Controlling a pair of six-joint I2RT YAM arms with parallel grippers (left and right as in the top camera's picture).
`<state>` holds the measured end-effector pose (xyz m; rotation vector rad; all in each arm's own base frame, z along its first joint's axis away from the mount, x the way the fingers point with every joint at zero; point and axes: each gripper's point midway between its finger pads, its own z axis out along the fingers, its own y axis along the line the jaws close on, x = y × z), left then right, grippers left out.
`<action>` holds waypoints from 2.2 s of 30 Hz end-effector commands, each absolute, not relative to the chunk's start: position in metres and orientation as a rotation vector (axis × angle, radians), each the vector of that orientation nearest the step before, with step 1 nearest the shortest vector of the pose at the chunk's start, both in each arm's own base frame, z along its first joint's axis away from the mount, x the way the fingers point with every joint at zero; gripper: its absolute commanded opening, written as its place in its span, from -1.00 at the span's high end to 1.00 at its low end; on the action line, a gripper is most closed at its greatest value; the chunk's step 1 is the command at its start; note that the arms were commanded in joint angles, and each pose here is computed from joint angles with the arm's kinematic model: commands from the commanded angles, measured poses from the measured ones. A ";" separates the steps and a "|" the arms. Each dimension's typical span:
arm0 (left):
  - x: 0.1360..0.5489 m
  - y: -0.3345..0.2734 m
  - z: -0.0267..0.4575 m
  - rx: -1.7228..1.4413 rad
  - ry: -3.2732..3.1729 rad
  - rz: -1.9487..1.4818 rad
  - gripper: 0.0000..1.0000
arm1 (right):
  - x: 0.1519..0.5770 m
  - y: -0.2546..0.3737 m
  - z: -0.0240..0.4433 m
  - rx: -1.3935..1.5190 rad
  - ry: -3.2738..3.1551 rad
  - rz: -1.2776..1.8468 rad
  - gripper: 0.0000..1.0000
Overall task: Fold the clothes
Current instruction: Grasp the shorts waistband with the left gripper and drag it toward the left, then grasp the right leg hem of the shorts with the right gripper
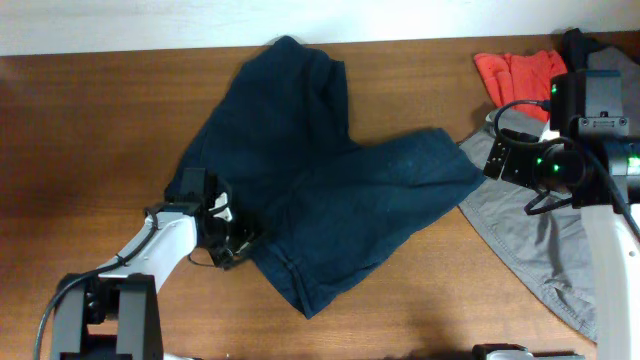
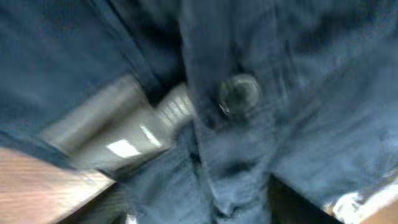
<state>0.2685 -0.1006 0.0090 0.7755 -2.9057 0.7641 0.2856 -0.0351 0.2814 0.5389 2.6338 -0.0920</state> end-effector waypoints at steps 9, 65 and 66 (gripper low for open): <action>0.291 -0.055 -0.006 0.926 -3.082 0.464 0.99 | 0.284 -0.038 0.283 0.537 2.632 -0.110 -0.98; 0.218 0.117 -0.005 1.351 -2.807 -0.176 0.94 | 0.247 0.166 0.060 -0.214 2.882 0.802 -0.96; 0.217 0.117 -0.005 1.349 -2.804 -0.178 0.83 | 0.246 0.166 0.058 -0.212 2.890 0.800 -0.96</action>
